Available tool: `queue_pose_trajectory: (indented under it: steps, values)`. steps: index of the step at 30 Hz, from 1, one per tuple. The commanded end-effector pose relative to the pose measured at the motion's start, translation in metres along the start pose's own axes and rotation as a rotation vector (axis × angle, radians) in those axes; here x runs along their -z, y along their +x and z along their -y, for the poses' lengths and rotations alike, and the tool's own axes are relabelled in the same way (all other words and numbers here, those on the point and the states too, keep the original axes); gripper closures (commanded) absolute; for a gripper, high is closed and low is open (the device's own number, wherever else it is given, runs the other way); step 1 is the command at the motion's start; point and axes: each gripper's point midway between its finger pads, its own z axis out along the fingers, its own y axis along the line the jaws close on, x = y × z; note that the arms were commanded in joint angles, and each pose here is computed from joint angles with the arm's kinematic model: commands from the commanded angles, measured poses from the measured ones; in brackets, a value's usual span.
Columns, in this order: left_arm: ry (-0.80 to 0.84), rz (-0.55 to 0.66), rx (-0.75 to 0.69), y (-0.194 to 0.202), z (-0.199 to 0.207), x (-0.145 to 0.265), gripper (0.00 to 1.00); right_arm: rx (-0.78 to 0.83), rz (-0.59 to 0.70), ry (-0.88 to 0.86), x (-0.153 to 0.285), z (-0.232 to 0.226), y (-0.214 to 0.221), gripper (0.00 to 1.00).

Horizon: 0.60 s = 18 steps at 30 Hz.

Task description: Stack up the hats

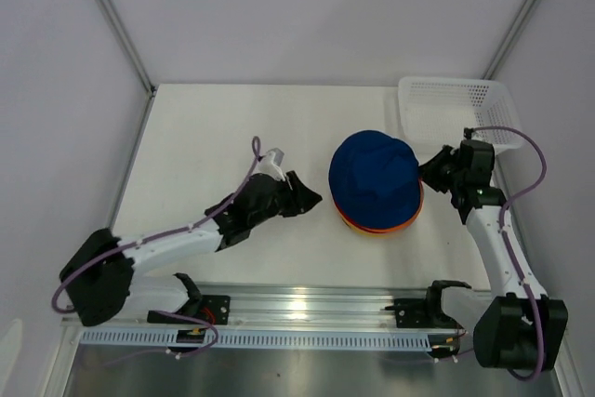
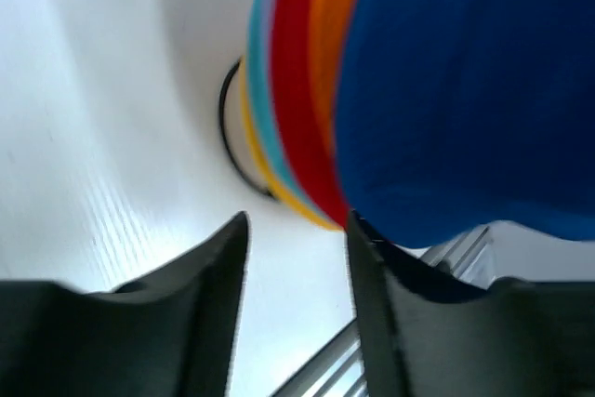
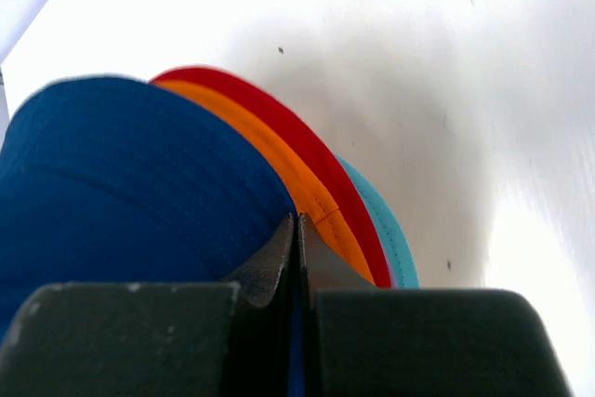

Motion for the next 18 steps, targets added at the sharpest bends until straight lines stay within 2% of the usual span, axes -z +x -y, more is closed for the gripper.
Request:
queue_pose_trajectory:
  steps: [1,6,7,10,15,18]
  values:
    - [0.040,0.201,-0.054,-0.060,0.015,0.035,0.47,0.125,0.018,-0.032,-0.014,-0.012,-0.026,1.00]
    - [0.098,0.289,-0.142,-0.107,0.032,0.048,0.36,0.189,0.008,-0.116,-0.039,-0.038,-0.052,1.00]
    - [0.102,0.289,-0.154,-0.110,0.033,0.045,0.31,0.191,-0.020,-0.131,-0.051,-0.039,-0.050,1.00]
    - [0.155,0.253,-0.173,-0.121,0.049,0.028,0.26,0.207,-0.057,-0.185,-0.071,-0.054,-0.054,0.97]
    - [0.228,0.199,-0.157,-0.131,0.063,-0.010,0.23,0.271,-0.123,-0.233,-0.097,-0.083,-0.044,0.92]
    - [0.257,0.182,-0.171,-0.134,0.072,-0.020,0.22,0.327,-0.150,-0.238,-0.107,-0.101,-0.039,0.87]
